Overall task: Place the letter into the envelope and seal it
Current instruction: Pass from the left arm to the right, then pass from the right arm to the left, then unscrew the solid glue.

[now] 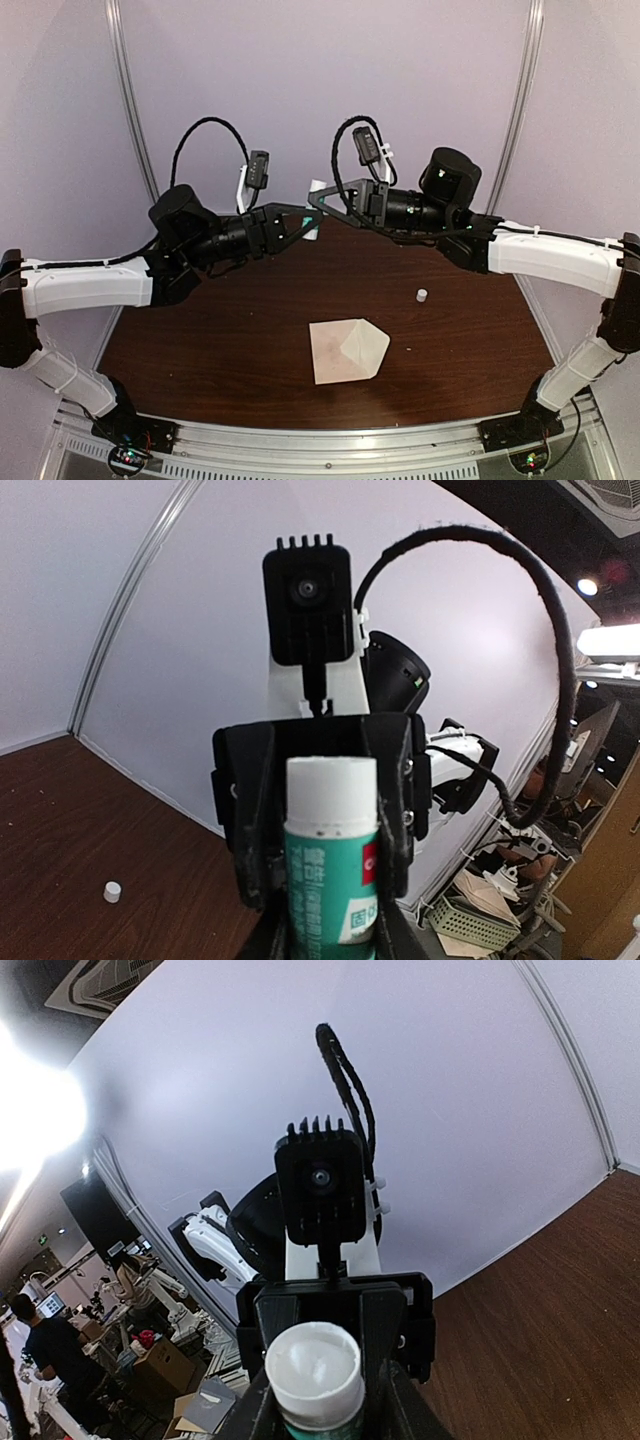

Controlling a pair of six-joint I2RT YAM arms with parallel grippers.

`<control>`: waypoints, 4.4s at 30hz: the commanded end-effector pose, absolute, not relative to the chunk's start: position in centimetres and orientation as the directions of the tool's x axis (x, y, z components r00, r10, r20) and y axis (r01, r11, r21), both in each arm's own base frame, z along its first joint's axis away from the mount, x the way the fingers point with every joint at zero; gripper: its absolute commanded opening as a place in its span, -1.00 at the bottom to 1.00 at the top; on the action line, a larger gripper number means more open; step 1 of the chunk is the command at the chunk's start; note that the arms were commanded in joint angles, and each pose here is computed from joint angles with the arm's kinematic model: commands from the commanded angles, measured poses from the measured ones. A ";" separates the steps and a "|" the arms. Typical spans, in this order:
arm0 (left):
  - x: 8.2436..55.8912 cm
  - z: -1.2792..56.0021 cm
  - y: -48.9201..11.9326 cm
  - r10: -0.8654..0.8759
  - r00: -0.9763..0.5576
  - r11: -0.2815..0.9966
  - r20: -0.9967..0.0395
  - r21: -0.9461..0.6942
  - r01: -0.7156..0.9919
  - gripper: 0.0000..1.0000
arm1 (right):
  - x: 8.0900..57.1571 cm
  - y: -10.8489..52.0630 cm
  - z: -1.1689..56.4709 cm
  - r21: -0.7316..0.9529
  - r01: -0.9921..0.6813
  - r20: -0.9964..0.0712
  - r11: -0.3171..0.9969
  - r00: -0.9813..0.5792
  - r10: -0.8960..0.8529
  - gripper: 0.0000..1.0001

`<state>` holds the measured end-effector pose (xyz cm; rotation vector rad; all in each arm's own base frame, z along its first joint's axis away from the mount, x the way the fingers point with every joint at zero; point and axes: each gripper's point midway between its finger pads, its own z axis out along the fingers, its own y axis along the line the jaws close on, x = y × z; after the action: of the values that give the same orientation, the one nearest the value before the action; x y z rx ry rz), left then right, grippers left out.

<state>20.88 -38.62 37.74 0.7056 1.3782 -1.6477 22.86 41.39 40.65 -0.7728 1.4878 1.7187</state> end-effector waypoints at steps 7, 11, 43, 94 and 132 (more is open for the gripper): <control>20.4 37.7 -39.2 -0.221 -0.464 -0.052 -0.858 -0.465 0.884 -0.79 | 22.6 41.4 42.5 0.536 -0.839 -0.819 -0.095 -0.544 0.182 -0.13; 20.4 37.6 -39.2 -0.220 -0.466 -0.049 -0.857 -0.467 0.883 -0.79 | 22.5 41.4 42.4 0.536 -0.839 -0.819 -0.098 -0.544 0.181 -0.20; 18.7 34.6 -38.3 -0.098 -0.520 -0.037 -0.848 -0.519 0.854 0.15 | 23.4 40.2 42.0 0.527 -0.850 -0.839 -0.006 -0.521 0.159 -0.96; 27.7 25.4 -37.9 -0.072 -0.599 0.511 -0.797 -0.545 0.665 -0.88 | 34.6 39.3 27.9 0.492 -0.336 -0.762 0.803 -0.613 0.210 -1.00; 17.8 35.2 -38.1 -0.097 -0.534 -0.152 -0.840 -0.518 0.842 -0.86 | 19.8 37.9 41.7 0.532 -0.830 -0.809 -0.166 -0.557 0.190 0.04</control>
<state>18.91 -38.85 33.64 0.8253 1.5088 -1.7406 22.10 37.45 39.58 -0.6650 1.5038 1.6939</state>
